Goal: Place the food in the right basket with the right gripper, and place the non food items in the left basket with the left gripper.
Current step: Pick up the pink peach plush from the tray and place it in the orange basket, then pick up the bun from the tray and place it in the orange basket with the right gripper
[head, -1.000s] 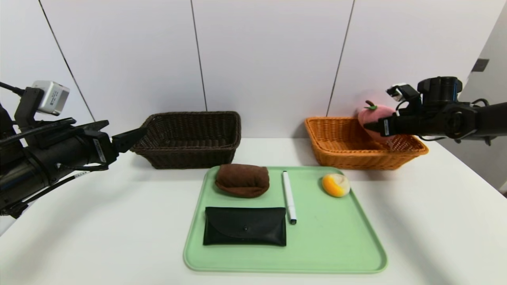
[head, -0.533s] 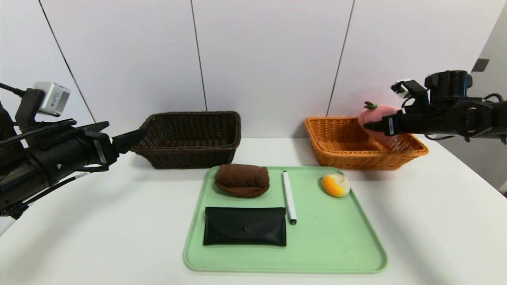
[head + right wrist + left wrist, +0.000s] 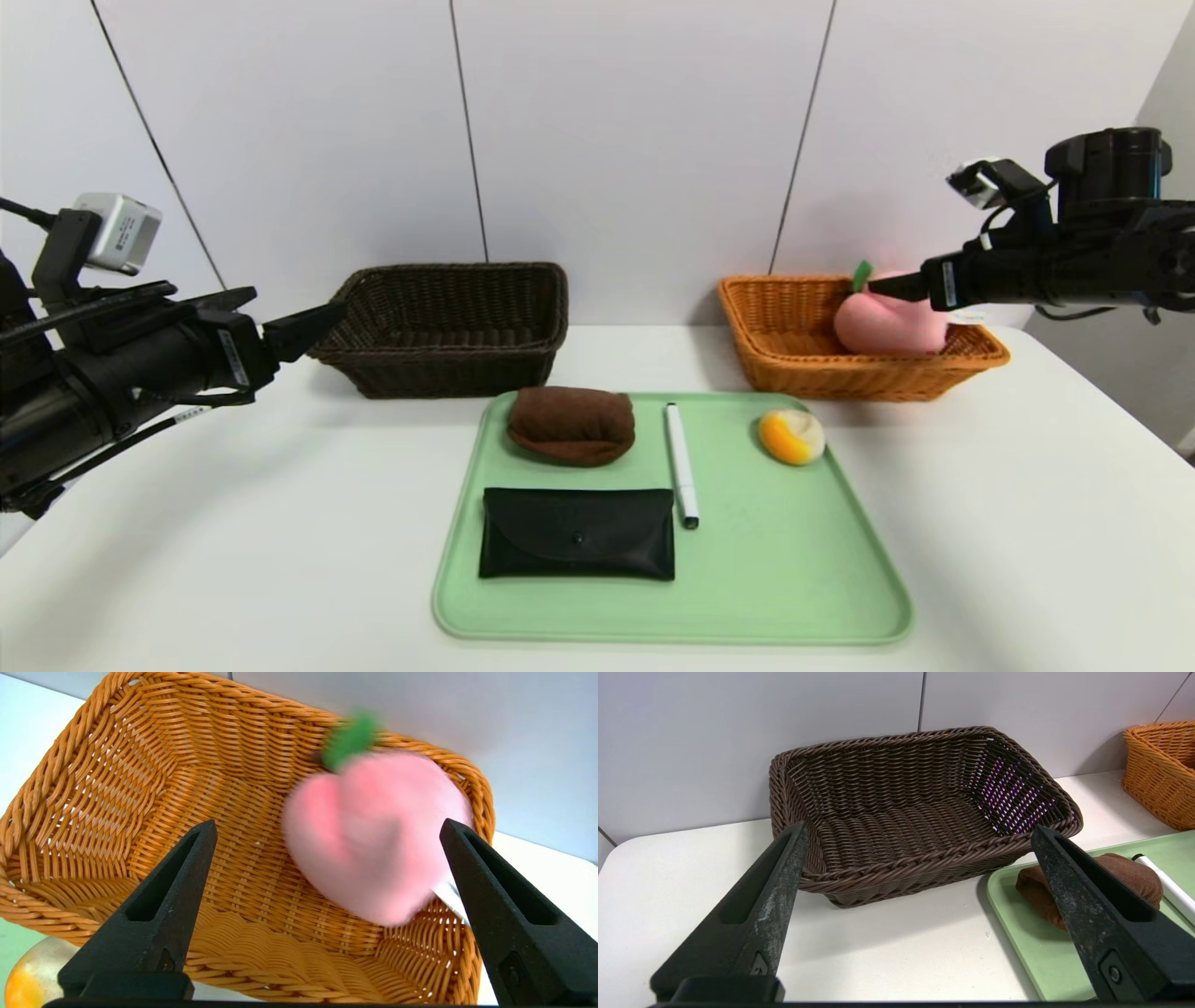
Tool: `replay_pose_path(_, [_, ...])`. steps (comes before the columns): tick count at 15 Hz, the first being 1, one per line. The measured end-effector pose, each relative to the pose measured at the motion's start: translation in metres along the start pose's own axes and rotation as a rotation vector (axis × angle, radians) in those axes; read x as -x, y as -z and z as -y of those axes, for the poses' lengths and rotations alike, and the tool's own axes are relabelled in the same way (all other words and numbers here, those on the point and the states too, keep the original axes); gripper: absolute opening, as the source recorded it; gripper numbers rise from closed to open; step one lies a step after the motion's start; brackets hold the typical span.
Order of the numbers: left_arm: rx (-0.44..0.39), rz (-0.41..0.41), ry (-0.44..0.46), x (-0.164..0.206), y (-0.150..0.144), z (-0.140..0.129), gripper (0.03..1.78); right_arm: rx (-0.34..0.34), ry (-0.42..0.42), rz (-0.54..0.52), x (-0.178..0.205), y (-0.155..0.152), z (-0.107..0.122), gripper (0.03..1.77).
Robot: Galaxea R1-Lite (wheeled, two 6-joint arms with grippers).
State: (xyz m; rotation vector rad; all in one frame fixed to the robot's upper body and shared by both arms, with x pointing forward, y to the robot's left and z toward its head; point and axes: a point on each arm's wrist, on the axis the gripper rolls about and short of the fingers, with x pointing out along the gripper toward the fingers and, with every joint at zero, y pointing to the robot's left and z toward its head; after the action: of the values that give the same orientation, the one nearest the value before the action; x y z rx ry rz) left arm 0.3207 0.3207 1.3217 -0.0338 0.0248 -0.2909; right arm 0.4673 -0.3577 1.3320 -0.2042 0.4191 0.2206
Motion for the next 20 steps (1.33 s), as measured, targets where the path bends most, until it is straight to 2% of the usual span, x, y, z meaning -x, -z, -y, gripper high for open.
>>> replay_pose_path(4, [0.001, 0.000, 0.000, 0.002, 0.000, 0.001, 1.69, 0.015, -0.010, 0.031, 0.011, -0.011, -0.007, 1.67])
replay_pose_path(7, [0.000, -0.001, 0.000, 0.003, 0.001, 0.001, 1.69, 0.052, -0.139, 0.008, 0.025, -0.022, -0.052, 1.69])
replay_pose_path(10, [-0.002, 0.003, 0.000, 0.004, 0.000, 0.001, 1.69, 0.110, -0.320, -0.083, 0.047, -0.023, -0.112, 1.69])
replay_pose_path(12, [0.002, -0.013, 0.000, 0.006, 0.005, 0.001, 1.69, 0.146, -0.407, -0.176, 0.066, -0.015, -0.136, 1.69])
replay_pose_path(15, [0.010, -0.032, -0.001, 0.007, 0.010, 0.002, 1.69, 0.200, -0.492, -0.363, 0.089, 0.005, -0.151, 1.69])
replay_pose_path(18, [0.011, -0.036, -0.002, 0.008, 0.011, 0.002, 1.69, 0.225, -0.499, -0.416, 0.092, 0.016, -0.157, 1.69])
replay_pose_path(20, [0.009, -0.036, -0.002, 0.008, 0.012, 0.002, 1.69, 0.269, -0.467, -0.446, 0.084, 0.022, -0.159, 1.69])
